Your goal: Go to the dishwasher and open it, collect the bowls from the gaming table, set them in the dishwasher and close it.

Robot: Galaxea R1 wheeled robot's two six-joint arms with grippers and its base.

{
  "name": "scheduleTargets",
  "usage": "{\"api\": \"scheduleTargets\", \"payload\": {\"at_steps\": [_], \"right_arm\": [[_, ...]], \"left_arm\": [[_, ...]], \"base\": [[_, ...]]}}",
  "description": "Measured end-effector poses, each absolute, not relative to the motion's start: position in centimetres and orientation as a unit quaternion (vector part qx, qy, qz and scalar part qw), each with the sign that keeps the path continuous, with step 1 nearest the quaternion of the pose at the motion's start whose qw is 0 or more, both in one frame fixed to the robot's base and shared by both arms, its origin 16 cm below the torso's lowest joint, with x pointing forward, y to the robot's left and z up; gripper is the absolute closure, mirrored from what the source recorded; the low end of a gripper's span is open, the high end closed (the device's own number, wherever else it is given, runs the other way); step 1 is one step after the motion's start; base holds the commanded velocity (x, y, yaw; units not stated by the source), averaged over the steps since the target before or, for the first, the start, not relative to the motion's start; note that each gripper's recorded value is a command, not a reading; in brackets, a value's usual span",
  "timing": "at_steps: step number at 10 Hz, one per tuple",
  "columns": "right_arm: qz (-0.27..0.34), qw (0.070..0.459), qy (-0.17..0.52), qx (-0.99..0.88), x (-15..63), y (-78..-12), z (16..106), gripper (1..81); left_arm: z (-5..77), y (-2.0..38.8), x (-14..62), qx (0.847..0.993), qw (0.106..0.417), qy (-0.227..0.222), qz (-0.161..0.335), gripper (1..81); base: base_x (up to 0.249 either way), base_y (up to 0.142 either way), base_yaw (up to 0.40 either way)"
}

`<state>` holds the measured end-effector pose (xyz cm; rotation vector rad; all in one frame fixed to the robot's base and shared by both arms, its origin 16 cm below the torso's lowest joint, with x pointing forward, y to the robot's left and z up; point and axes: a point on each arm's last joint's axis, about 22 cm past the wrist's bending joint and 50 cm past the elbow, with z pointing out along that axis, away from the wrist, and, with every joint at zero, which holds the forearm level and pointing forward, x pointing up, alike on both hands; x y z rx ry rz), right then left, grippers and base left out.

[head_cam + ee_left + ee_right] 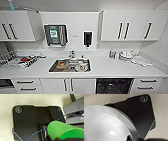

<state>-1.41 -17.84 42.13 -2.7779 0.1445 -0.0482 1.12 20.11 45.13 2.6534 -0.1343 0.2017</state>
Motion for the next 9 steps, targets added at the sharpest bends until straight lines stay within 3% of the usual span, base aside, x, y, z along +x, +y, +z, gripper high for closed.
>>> {"api": "scheduleTargets", "payload": {"at_steps": [7,9], "right_arm": [[-0.02,0.18,0.055,-0.982,-1.4,-17.9,42.1,81.1],[-0.02,0.179,0.052,-0.982,-1.1,-17.9,42.1,81.1]], "left_arm": [[45.1,20.1,0.6,0.968,0.237,-0.048,0.072,81.1],[45.2,20.0,1.2,0.967,0.237,-0.049,0.074,81.1]], "base": [[0.139,0.0,0.0],[0.051,0.0,0.0]]}}
